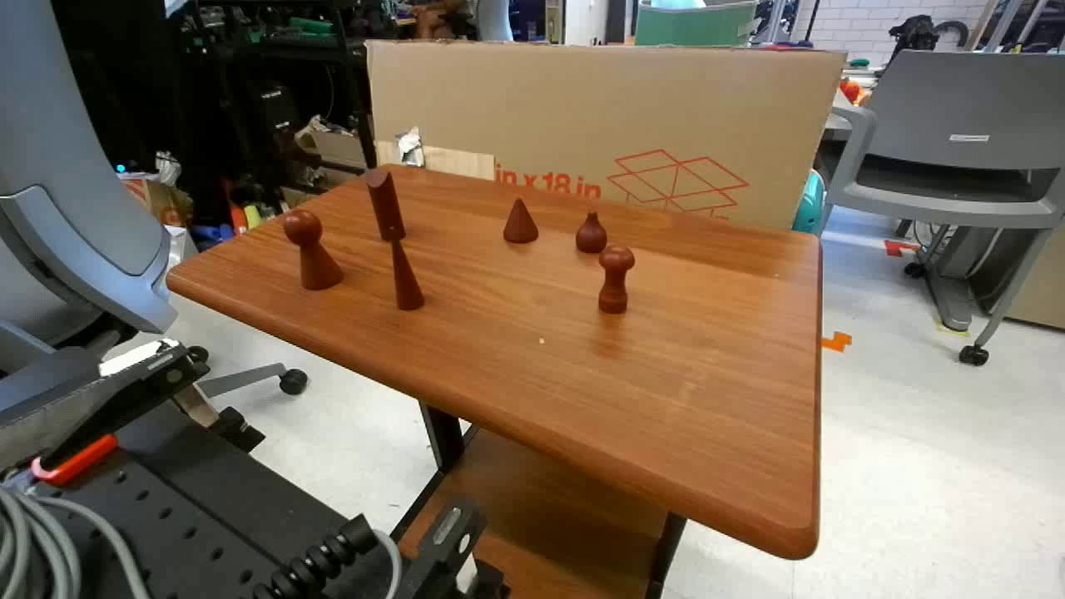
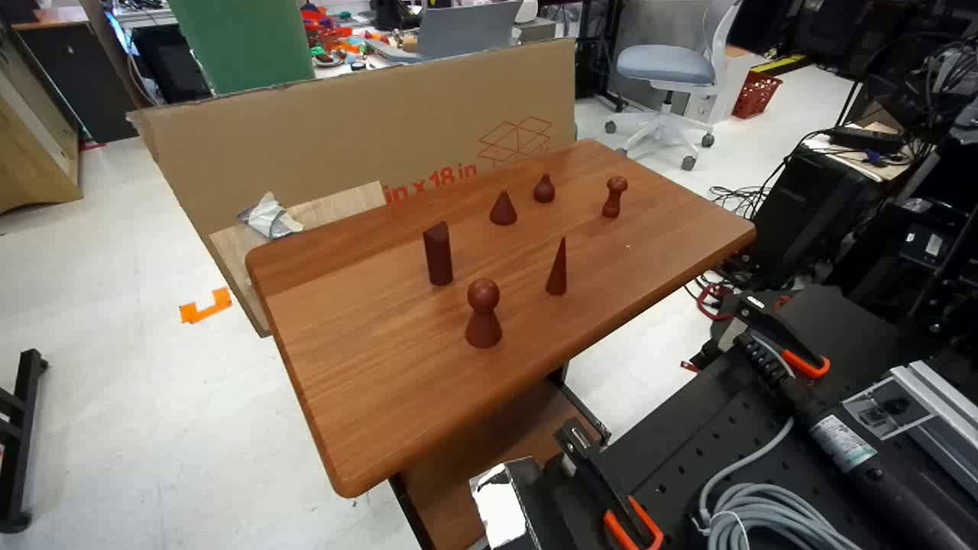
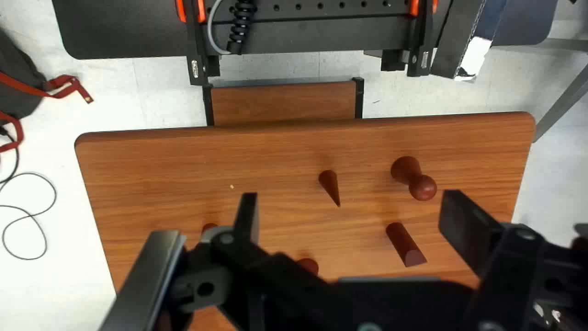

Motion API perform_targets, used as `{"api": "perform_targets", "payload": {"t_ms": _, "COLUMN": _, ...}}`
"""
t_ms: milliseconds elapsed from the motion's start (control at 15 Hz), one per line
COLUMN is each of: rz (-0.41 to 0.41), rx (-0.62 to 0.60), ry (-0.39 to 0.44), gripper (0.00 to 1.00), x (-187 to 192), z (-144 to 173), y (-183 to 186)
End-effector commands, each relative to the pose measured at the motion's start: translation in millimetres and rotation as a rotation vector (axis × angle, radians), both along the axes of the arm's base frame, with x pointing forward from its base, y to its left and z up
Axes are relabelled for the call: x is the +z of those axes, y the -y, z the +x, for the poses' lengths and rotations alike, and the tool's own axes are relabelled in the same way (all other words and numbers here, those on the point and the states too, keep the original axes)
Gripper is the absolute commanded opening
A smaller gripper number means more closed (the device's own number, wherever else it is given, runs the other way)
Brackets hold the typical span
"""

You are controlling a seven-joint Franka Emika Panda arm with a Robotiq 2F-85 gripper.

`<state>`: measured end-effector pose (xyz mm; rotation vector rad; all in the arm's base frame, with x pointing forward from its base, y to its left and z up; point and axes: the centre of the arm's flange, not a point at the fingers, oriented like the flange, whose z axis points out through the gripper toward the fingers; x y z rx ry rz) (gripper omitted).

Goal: Move the wooden object furthest to the right forward

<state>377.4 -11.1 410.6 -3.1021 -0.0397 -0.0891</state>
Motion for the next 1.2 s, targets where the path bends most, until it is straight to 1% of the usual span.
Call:
{"api": "perform_targets", "payload": {"t_ms": 0, "rz": 0.000, "rx": 0.000, "ry": 0.000, "gripper": 1.00, "x": 0.0, "z": 0.0, "y": 0.0}}
{"api": "perform_targets", "payload": {"t_ms": 533, "rz": 0.007, "rx": -0.013, "ry": -0.002, "gripper": 1.00, "x": 0.0, "z": 2.2, "y": 2.0}}
{"api": "perform_targets", "payload": {"t_ms": 733, "rz": 0.069, "rx": -0.094, "ry": 0.003, "gripper": 1.00, "x": -2.8, "z": 33.3, "y": 11.7}}
{"api": "perform_targets", "payload": {"t_ms": 867, "rz": 0.093, "rx": -0.139, "ry": -0.004, "gripper": 1.00, "x": -5.1, "z": 54.8, "y": 24.2}}
{"api": "perform_targets", "payload": {"t_ms": 1133, "rz": 0.089, "rx": -0.211, "ry": -0.007, "gripper": 1.00, "x": -12.6, "z": 97.2, "y": 54.6}}
